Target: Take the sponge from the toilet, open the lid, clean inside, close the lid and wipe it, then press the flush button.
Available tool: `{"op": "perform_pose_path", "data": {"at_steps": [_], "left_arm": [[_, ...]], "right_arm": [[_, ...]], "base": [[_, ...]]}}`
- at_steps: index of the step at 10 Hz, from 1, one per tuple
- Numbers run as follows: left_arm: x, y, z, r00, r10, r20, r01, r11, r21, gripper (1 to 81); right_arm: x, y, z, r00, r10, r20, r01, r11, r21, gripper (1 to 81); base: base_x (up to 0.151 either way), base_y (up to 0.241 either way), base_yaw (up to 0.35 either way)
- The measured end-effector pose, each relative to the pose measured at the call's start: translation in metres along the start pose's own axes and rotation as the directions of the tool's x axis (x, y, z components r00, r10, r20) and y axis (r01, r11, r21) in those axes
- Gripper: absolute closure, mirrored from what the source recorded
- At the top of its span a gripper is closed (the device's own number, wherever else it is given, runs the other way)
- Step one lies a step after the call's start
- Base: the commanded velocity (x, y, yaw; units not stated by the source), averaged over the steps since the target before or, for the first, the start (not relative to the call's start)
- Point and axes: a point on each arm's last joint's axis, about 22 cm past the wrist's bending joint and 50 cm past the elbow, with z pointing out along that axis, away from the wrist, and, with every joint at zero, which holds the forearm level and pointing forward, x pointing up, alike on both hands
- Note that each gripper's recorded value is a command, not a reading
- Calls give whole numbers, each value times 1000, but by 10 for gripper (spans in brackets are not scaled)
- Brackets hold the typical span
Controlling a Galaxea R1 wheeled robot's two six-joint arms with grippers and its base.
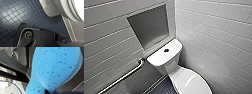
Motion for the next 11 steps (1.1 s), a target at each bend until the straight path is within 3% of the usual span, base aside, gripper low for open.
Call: {"op": "perform_pose_path", "data": {"at_steps": [2, 4, 8, 9, 11], "left_arm": [[-78, -30, 1, 997, 35, 67, -37, 998, 43, 10], [-175, -72, -12, 985, 9, 174, -31, 992, 119, 10], [-248, -50, 1, 966, 76, 248, -96, 993, 69, 10], [-257, -41, 8, 961, 87, 264, -105, 993, 55, 10], [-272, -52, 10, 953, 79, 293, -109, 990, 89, 10]], "right_arm": [[9, -12, -9, 999, 22, -33, -21, 999, 40, 811], [39, -11, -35, 995, 47, -83, -41, 997, 72, 811], [100, -10, -116, 982, 72, -174, -49, 990, 133, 811], [123, -6, -140, 976, 78, -202, -52, 990, 134, 811], [193, -29, -163, 956, 83, -282, -34, 984, 177, 811]], "base": [[0, 0, 0], [0, 0, 0], [0, 0, 0], [0, 0, 0], [0, 0, 0]]}}
